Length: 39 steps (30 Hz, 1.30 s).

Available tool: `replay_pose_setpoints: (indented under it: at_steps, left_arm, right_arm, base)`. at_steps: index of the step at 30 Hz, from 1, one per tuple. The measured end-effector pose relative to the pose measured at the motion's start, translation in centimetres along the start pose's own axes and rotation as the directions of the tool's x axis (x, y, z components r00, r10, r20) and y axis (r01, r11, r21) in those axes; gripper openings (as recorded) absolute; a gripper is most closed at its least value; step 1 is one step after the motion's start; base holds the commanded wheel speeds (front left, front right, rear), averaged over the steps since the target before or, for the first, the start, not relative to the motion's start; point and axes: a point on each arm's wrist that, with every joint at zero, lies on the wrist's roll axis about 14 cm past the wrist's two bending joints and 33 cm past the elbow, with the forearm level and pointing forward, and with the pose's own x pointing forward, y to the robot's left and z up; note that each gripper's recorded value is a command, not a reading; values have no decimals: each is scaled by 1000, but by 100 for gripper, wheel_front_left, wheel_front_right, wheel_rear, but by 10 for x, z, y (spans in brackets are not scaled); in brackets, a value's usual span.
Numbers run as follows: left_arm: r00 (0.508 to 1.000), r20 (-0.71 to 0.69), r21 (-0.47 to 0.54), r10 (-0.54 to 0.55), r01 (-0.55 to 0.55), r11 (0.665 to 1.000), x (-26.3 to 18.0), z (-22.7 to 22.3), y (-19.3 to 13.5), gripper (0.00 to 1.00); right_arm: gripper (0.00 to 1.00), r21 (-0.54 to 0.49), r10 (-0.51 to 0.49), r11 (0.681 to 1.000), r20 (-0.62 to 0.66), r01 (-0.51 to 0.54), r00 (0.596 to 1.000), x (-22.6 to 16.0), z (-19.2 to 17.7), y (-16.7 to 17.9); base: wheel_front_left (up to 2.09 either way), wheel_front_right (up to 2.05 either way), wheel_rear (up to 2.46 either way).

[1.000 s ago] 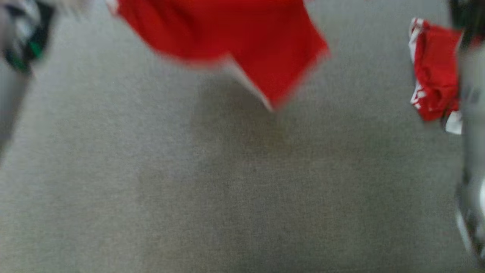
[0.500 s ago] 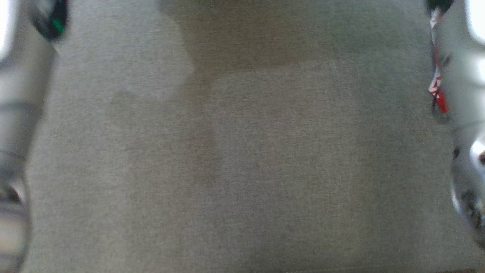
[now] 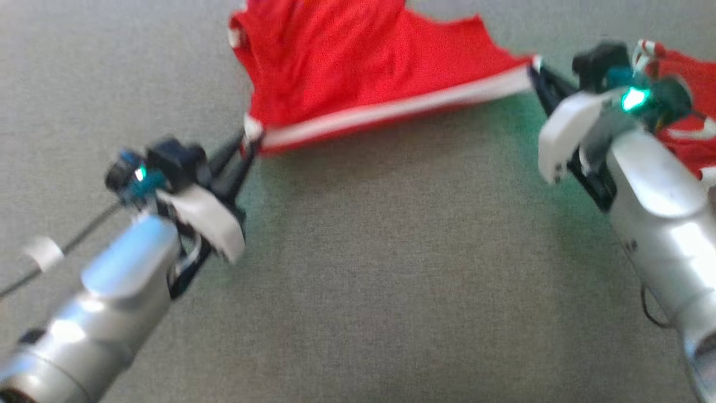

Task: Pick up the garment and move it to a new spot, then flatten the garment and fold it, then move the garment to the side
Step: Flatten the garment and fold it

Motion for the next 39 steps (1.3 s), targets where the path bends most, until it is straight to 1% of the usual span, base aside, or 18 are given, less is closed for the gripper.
replay_pose_setpoints:
  at_steps: [2,5,11,14,19,25,29,32,35,39]
  left_arm:
    - [1000,-23,8,-19,19,1000,-9,-9,-10,0]
    - [998,-44,27,-37,38,999,-21,-15,-20,0]
    - [999,-25,25,-33,34,999,-36,-10,-31,0]
    - [999,-23,18,-40,40,999,-47,-13,-42,0]
    - [997,-24,-1,-68,68,998,-69,-27,-71,0]
    - [995,1,-26,-96,96,995,-91,-33,-104,0]
    - [989,6,-54,-145,145,988,-105,-36,-133,0]
    - [984,4,-76,-176,176,981,-114,-38,-151,0]
    - [983,23,-85,-180,181,980,-117,-33,-156,0]
    - [988,42,-92,-150,153,984,-117,-24,-149,0]
  right_arm:
    - [0,-14,29,999,-56,-29,998,-11,-13,5]
    - [0,1,68,998,-112,-68,991,-29,-26,11]
    - [0,19,109,994,-150,-107,983,-65,-27,9]
    - [0,32,129,992,-170,-125,977,-85,-32,13]
    - [0,68,163,986,-224,-151,961,-125,-56,23]
    - [0,124,177,981,-256,-150,950,-164,-75,26]
    - [0,165,187,976,-308,-141,933,-195,-102,27]
    - [0,173,192,975,-337,-140,922,-214,-116,26]
    - [0,180,185,975,-322,-132,929,-218,-113,21]
    - [0,156,169,979,-262,-131,950,-209,-90,14]
  base:
    - [0,0,0]
    - [0,0,0]
    - [0,0,0]
    - [0,0,0]
    - [0,0,0]
    - [0,0,0]
    - [0,0,0]
    - [0,0,0]
    - [0,0,0]
    - [0,0,0]
